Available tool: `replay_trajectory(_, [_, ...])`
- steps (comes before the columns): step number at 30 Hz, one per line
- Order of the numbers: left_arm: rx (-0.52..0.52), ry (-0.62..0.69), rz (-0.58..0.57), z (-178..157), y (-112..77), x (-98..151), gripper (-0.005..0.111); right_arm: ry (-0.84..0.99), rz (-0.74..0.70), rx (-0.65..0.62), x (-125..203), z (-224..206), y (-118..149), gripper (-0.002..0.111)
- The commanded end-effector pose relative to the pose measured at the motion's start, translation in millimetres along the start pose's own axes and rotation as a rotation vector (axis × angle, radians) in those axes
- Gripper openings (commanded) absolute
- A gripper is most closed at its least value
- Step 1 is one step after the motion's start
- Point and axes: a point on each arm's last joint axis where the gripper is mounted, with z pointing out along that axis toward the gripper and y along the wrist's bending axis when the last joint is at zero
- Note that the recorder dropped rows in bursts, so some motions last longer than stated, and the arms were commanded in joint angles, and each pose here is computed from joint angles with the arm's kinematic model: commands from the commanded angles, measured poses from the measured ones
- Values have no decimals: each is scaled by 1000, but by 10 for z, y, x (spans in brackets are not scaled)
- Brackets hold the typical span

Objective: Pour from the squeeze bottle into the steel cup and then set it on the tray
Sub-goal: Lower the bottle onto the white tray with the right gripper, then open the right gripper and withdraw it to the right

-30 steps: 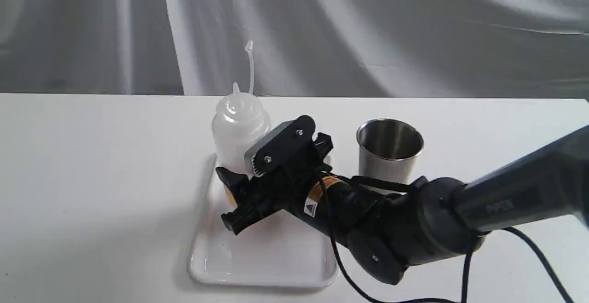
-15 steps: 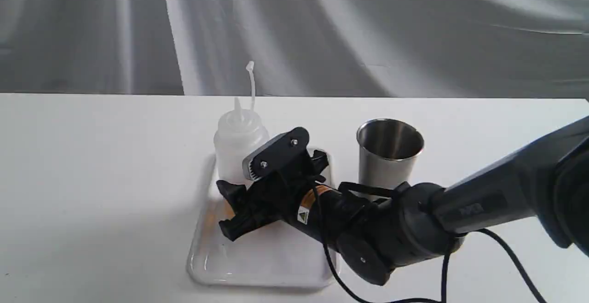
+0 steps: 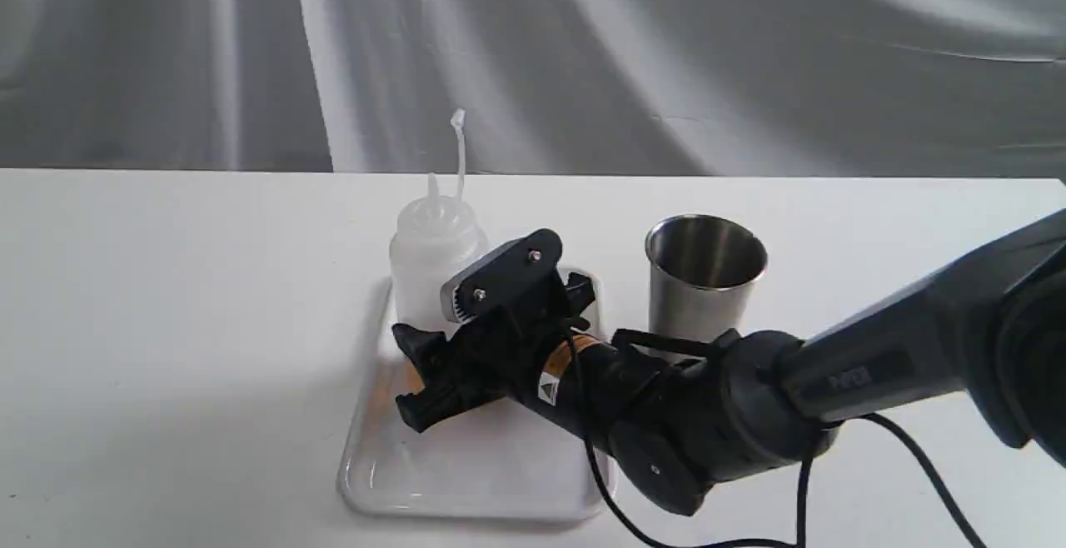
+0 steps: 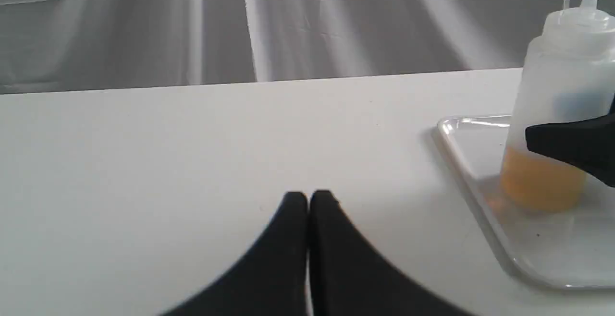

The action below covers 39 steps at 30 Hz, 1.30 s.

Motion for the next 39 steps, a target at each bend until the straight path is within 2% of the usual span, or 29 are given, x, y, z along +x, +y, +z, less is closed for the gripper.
replay_trajectory(1, [5,-6,-3,2,-3,6,0,5,7,1,1,0,-1,4])
replay_trajectory(6, [5,-6,-3,2,-3,6,0,5,7,1,-5,-2,-2,29])
replay_trajectory(13, [5,-6,-5,2,-3,6,0,5,7,1,-5,-2,-2,78])
replay_trajectory(17, [5,-6,-5,2,-3,6,0,3,7,1,-6,-2,-2,94])
replay_trajectory(22, [5,-6,-5,2,-3,6,0,3,7,1,-6,-2,-2,105])
replay_trajectory(32, [5,-6,-3,2,-3,6,0,59,5,5,-124,-85,-12,105])
replay_trajectory(39, [5,-6,-5,2,-3,6,0,82,6,1,-133,-364,13,105])
